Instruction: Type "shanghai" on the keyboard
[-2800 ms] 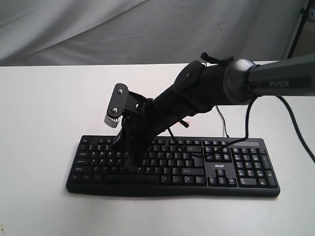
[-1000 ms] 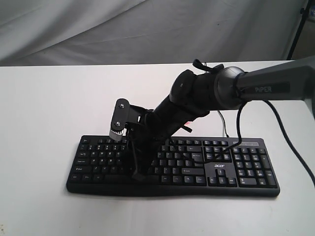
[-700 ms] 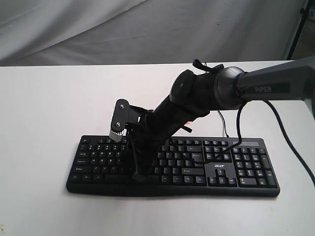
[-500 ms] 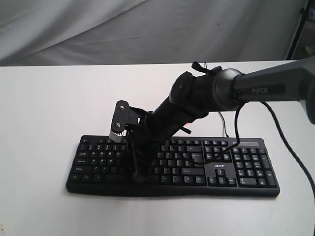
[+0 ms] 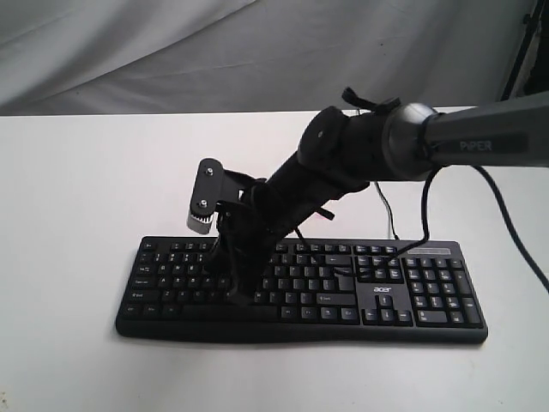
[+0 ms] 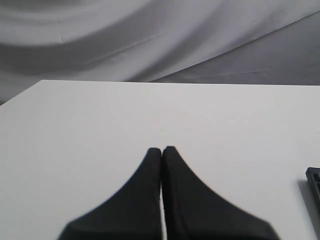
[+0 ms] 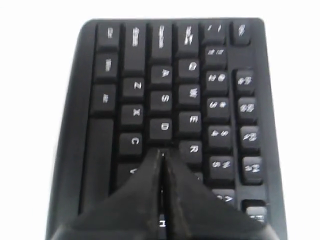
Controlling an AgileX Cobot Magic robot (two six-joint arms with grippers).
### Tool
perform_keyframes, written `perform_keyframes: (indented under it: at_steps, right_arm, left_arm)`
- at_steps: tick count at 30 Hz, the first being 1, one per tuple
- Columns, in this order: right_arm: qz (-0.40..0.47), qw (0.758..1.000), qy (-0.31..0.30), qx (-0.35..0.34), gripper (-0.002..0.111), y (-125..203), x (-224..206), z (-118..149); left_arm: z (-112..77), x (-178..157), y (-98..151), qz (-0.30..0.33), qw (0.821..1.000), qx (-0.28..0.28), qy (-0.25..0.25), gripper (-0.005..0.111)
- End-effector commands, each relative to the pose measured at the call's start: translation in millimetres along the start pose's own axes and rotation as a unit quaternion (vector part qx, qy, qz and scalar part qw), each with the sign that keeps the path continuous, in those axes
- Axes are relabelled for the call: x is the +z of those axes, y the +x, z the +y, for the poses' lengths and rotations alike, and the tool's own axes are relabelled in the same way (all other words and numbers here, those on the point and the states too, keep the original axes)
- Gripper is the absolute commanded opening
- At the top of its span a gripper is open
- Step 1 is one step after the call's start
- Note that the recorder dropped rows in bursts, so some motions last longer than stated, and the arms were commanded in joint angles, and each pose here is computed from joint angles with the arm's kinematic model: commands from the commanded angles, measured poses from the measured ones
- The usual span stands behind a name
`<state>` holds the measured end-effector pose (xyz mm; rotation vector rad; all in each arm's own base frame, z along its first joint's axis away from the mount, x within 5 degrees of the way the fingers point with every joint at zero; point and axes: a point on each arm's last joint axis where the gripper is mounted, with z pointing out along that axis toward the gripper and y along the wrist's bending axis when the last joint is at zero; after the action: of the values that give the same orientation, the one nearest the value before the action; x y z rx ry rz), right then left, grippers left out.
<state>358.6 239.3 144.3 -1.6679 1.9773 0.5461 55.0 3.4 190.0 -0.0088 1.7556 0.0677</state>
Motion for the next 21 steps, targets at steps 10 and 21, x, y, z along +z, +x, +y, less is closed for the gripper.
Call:
perform_keyframes:
  at_steps: [10, 21]
  right_arm:
    - [-0.022, 1.0, 0.008, -0.007, 0.0, -14.1, -20.4, 3.1]
    - [-0.004, 1.0, 0.007, -0.004, 0.0, -8.6, -21.9, 1.1]
  left_arm:
    - [-0.3, 0.1, 0.9, -0.003, 1.0, -0.001, 0.002, 0.001]
    - [-0.3, 0.1, 0.9, -0.003, 1.0, -0.001, 0.002, 0.001]
